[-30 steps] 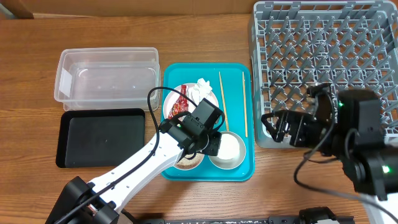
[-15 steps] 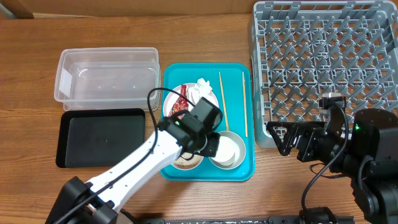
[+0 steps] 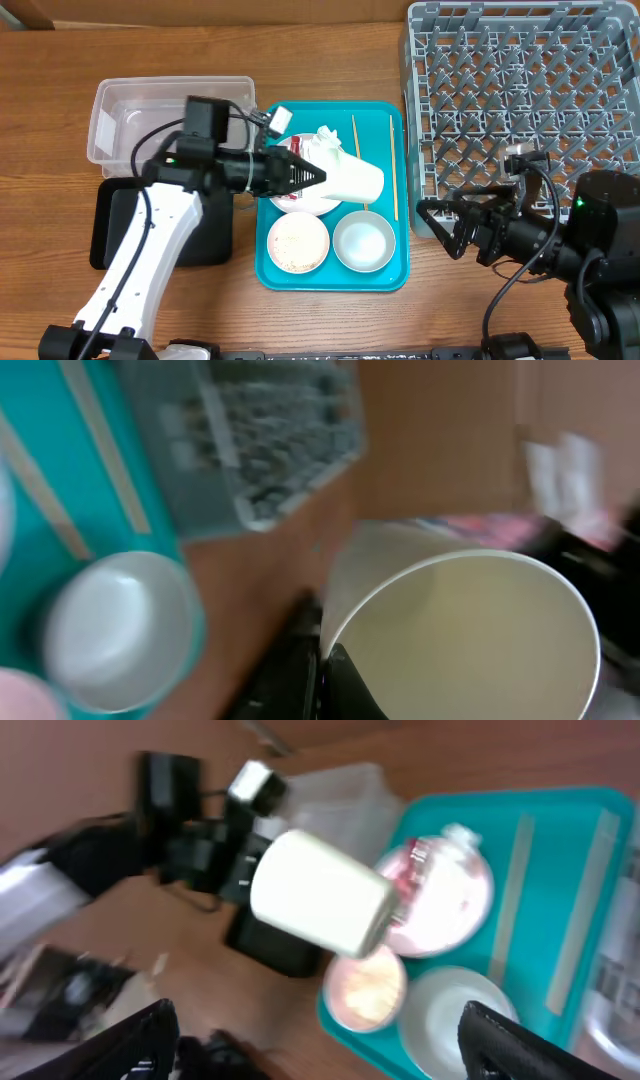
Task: Sort waste into correct bins and load items into the dishwasher
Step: 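Lift the white cup with the left gripper and pass it to the right gripper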
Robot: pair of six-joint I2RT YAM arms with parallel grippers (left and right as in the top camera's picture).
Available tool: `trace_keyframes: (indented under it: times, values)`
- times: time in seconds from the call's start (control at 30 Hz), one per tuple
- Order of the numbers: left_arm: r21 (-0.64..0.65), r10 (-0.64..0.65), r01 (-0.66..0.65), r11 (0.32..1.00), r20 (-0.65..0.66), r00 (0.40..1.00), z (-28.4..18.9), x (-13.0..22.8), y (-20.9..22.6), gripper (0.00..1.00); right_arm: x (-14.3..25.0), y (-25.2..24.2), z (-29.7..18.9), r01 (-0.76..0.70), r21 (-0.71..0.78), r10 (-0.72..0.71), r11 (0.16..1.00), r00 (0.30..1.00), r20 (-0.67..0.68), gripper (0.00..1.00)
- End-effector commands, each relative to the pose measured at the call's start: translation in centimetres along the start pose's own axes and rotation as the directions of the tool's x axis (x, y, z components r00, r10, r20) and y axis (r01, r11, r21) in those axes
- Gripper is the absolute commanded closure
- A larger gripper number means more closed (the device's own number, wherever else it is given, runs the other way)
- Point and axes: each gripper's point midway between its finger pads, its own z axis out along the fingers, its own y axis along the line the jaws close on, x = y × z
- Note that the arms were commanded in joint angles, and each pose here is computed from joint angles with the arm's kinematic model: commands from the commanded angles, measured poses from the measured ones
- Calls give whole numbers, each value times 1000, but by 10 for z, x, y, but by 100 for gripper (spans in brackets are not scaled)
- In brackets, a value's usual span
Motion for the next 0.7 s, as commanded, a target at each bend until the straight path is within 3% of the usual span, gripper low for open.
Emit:
trace_keyframes:
  times: [0.0,0.43,0.67]
  values:
    - [311,94,-63,948,-86,992,-12,18,-60,96,-4,35,-7,75,-165,-75,983,997,2,9]
    - [339,140,-98,936,-103,985,-7,22,-68,96,7,42,34,21,-289,-71,957,984,-164,9]
    - [339,141,-99,936,-102,985,-7,22,-68,96,18,51,67,15,-352,-110,936,961,-253,20]
